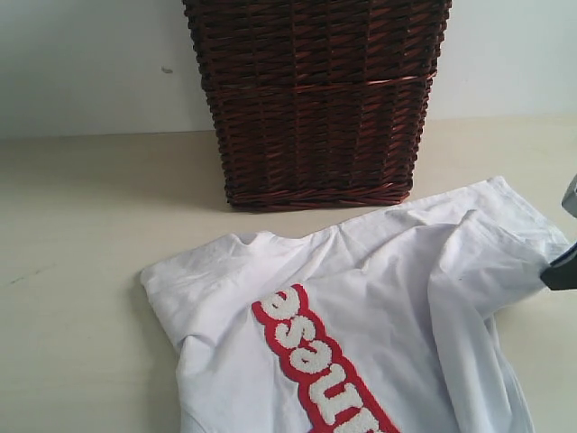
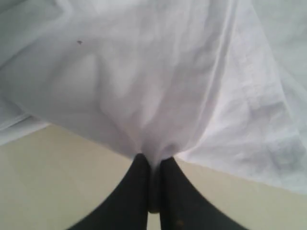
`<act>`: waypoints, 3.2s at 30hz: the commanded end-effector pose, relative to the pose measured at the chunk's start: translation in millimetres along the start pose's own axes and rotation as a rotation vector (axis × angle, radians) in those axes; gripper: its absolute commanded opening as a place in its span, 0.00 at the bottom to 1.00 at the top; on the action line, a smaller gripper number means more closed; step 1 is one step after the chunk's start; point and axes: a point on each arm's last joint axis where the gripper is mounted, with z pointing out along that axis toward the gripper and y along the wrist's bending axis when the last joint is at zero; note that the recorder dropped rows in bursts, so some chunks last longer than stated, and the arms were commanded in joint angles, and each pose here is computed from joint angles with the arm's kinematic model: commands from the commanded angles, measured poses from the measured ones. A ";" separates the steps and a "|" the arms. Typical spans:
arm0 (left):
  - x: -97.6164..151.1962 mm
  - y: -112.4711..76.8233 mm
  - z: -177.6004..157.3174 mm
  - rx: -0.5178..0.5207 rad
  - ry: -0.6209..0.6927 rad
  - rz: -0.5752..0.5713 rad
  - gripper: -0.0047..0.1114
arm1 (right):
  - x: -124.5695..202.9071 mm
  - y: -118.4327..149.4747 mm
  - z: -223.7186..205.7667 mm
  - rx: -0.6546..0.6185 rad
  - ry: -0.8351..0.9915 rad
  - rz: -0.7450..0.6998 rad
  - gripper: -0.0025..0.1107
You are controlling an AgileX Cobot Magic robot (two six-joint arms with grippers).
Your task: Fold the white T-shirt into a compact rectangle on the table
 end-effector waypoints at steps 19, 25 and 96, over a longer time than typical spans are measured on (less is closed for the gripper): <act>-1.8 -0.1 -0.8 0.000 -0.017 -0.006 0.04 | 101.5 105.8 -143.5 -0.191 0.988 -0.222 0.02; -1.8 -0.1 -0.8 0.000 -0.017 -0.006 0.04 | 111.0 122.5 -129.0 -0.185 0.976 -0.256 0.20; -1.8 -0.1 -0.8 0.000 -0.017 -0.006 0.04 | -177.3 208.5 62.3 -0.244 0.071 -0.310 0.02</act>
